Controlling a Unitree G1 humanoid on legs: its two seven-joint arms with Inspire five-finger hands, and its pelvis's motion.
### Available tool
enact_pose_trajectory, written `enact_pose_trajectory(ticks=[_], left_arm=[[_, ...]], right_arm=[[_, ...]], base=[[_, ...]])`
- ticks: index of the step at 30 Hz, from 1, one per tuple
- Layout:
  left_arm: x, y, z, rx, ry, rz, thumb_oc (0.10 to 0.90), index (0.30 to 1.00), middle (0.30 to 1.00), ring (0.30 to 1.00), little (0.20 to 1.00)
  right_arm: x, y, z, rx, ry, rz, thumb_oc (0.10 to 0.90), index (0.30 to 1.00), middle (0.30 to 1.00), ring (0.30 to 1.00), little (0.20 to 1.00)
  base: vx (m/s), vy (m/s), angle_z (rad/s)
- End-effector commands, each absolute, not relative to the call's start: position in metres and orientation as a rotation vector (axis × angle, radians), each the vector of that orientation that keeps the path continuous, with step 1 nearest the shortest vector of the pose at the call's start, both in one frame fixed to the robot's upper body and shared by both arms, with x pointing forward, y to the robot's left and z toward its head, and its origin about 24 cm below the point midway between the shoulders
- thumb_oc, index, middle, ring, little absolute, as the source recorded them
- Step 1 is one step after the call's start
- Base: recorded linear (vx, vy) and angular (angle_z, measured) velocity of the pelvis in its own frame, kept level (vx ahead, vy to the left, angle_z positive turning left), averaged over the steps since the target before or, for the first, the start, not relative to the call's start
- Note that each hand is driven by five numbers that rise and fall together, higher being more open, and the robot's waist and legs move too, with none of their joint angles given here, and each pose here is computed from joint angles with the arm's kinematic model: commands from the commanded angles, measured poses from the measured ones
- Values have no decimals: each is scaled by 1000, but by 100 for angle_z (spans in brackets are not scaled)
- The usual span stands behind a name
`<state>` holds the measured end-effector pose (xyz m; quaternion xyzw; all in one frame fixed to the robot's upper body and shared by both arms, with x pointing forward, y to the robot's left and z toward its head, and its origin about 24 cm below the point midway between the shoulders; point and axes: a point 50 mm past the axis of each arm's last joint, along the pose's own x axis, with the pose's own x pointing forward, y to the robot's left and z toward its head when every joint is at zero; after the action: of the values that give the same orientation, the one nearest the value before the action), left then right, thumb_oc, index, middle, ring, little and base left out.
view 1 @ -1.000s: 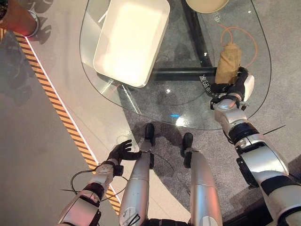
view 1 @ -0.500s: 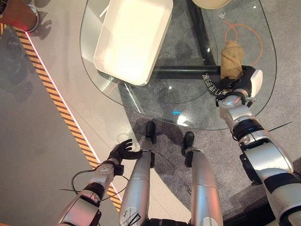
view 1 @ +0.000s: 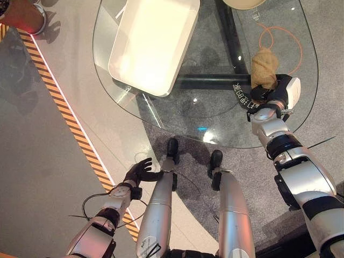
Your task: Wipe the table with a cloth and put it in the basket.
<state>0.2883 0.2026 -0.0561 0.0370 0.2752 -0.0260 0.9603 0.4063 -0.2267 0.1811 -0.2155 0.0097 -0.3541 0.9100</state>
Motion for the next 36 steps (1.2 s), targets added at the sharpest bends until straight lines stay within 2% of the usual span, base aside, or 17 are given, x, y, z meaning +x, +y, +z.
enact_pose_trajectory(ticks=[1,16,36], left_arm=[[275,200,-69,54,597,-36,800,900,900,900,900],[278,197,-66,58,577,-50,800,900,900,900,900],[282,185,-63,62,558,-69,800,900,900,900,900]], right_arm=[[410,-222,224,-588,-170,-718,100,300,300,300,200],[415,-158,244,-916,-364,-464,100,300,300,300,200],[409,-95,216,-1044,-425,-157,100,300,300,300,200]], base=[[0,0,0],[0,0,0],[0,-1,1]])
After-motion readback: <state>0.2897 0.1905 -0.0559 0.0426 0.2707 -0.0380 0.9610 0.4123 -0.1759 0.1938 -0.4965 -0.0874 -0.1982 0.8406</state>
